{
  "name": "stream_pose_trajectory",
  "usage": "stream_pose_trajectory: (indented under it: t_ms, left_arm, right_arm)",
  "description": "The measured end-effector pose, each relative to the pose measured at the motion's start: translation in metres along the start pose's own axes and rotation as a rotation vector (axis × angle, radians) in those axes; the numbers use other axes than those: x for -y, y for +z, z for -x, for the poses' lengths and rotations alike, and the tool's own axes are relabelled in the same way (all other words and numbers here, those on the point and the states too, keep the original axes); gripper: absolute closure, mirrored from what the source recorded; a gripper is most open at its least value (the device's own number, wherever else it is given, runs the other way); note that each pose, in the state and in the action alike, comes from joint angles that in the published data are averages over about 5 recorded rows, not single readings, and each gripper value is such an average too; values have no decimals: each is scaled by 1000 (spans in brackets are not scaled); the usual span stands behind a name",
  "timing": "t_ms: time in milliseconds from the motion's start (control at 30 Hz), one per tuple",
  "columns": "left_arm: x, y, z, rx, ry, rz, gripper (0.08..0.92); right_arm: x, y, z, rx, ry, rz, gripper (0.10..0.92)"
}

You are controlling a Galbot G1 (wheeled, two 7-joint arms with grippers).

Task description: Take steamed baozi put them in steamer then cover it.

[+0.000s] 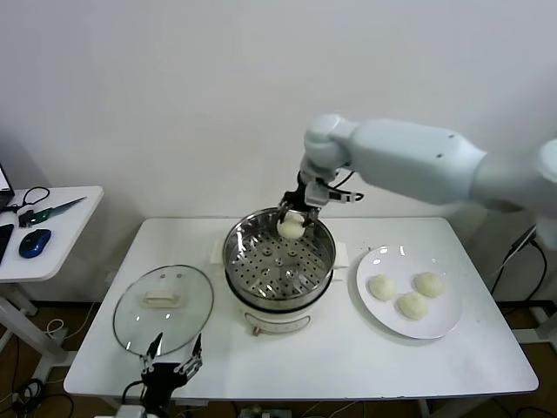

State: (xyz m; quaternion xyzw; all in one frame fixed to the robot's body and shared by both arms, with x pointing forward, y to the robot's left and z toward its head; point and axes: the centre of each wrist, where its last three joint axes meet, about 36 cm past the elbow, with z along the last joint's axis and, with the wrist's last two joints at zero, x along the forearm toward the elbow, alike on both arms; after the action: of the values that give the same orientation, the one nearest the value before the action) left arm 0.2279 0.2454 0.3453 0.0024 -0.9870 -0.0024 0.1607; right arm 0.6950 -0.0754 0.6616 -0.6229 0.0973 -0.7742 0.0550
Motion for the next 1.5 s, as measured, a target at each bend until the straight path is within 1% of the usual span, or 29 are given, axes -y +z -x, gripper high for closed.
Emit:
stream_pose_trajectory:
  t_ms: [267, 500, 600, 733, 833, 1033, 1133, 1233, 1367, 1500]
  left_arm:
    - [-2, 2, 3, 2, -11, -5, 177]
    - [-2, 3, 6, 4, -13, -14, 177]
    - [-2, 3, 7, 6, -14, -17, 177]
    - [-2, 2, 8, 5, -13, -18, 177]
    - [-1, 3, 8, 5, -11, -19, 177]
    - [1, 3, 8, 4, -7, -22, 177]
    - [2, 3, 7, 3, -4, -21, 177]
    - [3, 2, 7, 6, -2, -20, 177]
    - [3, 1, 7, 11, 1, -20, 177]
    - [4, 0, 7, 17, 1, -22, 177]
  right_arm:
    - [11, 11, 46, 13, -8, -51, 437]
    - [17, 18, 68, 27, -7, -55, 434]
    - [18, 21, 71, 34, -8, -52, 392]
    - [17, 23, 71, 49, -5, -38, 279]
    - [16, 26, 63, 60, 1, -27, 219]
    - [6, 33, 21, 74, 22, 40, 200]
    - [-12, 37, -10, 75, 21, 138, 199]
    - [-46, 40, -39, 65, 7, 291, 199]
    - [-108, 37, -64, 42, -22, 540, 200]
    - [-173, 22, -69, 34, -41, 800, 200]
